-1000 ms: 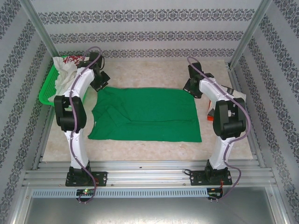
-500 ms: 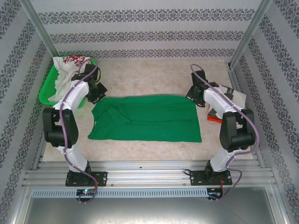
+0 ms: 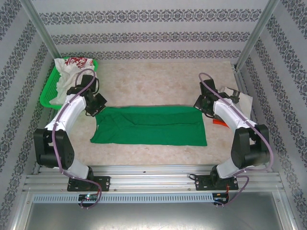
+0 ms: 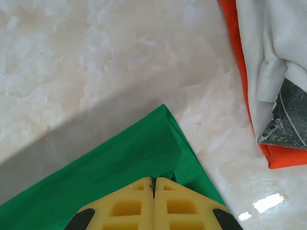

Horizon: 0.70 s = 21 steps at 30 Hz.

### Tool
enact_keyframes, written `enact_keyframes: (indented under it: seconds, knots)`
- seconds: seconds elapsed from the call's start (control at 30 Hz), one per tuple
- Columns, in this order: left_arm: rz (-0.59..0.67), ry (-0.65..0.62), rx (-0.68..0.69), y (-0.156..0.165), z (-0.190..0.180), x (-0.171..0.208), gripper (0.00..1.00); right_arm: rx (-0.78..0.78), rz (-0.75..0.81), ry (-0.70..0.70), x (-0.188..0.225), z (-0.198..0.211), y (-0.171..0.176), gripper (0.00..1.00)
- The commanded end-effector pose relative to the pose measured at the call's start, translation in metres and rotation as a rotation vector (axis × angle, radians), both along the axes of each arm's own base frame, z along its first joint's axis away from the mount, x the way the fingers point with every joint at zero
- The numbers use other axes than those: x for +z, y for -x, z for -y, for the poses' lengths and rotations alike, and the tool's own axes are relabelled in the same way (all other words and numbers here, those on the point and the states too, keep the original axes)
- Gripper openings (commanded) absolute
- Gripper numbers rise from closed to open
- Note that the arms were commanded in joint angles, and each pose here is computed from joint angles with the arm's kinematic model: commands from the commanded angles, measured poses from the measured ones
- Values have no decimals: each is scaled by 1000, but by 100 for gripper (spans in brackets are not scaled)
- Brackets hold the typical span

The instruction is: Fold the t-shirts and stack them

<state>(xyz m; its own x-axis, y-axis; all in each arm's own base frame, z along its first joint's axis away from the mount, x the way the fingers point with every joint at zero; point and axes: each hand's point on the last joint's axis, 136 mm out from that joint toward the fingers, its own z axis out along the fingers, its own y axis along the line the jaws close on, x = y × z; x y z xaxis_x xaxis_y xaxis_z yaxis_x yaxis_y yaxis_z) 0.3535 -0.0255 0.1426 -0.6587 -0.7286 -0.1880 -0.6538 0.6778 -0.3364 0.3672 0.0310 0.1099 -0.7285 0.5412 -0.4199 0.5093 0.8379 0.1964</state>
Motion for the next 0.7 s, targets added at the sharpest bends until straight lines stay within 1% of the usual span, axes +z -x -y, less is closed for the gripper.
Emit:
enact_keyframes:
  seconds: [0.0,0.2,0.37,0.67]
  knots:
    - [-15,4,28,13,-5,7,0,12,11,22,9,2,7,0]
    - [-13,5,28,24,-5,14,0,17,14,24,13,4,13,0]
    - [-29,4,30,39,-6,12,0,15,-2,18,7,4,23,0]
    - [-96,6,35,65,-6,-16,0,7,-60,4,-12,4,46,0]
